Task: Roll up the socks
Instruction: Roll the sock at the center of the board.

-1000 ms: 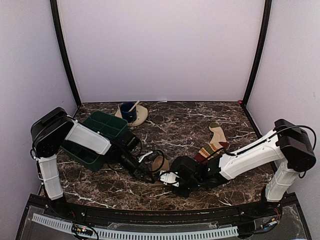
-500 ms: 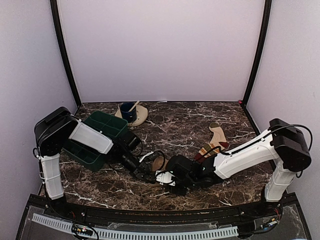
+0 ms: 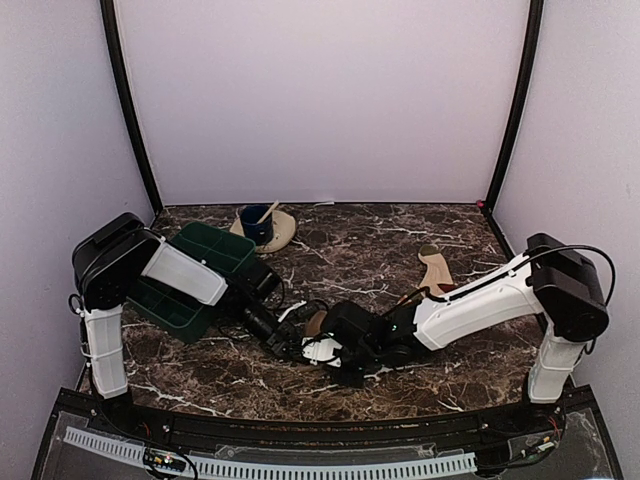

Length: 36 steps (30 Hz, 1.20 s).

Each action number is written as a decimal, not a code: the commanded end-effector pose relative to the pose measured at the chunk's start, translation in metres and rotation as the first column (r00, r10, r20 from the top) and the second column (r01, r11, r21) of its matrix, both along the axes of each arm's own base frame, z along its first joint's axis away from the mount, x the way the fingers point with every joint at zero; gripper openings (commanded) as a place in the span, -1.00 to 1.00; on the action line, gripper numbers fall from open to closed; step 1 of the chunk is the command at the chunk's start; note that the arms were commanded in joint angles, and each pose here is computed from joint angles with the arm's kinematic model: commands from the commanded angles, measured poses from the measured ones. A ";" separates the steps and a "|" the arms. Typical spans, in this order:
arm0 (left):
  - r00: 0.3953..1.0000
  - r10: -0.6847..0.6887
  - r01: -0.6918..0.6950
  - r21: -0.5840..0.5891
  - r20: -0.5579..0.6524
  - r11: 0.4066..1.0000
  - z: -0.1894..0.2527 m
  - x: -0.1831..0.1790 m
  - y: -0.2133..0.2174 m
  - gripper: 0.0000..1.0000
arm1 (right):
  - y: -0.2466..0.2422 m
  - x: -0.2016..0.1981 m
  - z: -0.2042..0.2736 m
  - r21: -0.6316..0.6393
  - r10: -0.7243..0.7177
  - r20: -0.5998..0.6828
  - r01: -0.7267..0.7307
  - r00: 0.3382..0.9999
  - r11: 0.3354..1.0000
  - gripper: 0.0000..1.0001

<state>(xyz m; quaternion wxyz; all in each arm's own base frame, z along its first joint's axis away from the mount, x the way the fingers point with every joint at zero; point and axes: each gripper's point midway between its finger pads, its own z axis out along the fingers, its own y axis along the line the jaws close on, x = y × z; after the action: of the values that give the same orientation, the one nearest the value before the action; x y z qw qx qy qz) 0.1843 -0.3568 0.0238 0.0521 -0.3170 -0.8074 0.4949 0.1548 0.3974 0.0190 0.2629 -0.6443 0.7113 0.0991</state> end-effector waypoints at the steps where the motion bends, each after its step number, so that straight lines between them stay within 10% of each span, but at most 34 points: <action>1: 1.000 0.027 -0.027 0.001 -0.003 1.000 0.005 0.006 0.001 -1.00 | -0.017 -0.013 -0.023 -0.057 -0.037 -0.190 0.027 0.981 0.998 -1.00; 10: 0.986 0.160 -0.160 -0.003 0.055 0.987 0.019 0.025 0.011 -0.21 | -0.016 -0.019 -0.020 -0.011 -0.087 -0.431 0.091 0.898 0.996 -1.00; 36: 0.710 0.435 -0.366 -0.237 0.554 0.900 0.080 0.023 0.051 -0.12 | -0.004 -0.020 -0.002 0.053 -0.096 -0.745 0.202 0.660 0.978 -1.00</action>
<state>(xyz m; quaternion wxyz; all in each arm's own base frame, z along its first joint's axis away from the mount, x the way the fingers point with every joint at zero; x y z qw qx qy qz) 0.2078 -0.3004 0.0851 -0.2519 -0.2325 -0.8287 0.4425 0.1394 0.3974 0.0228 0.0449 -0.4899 0.7923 0.3610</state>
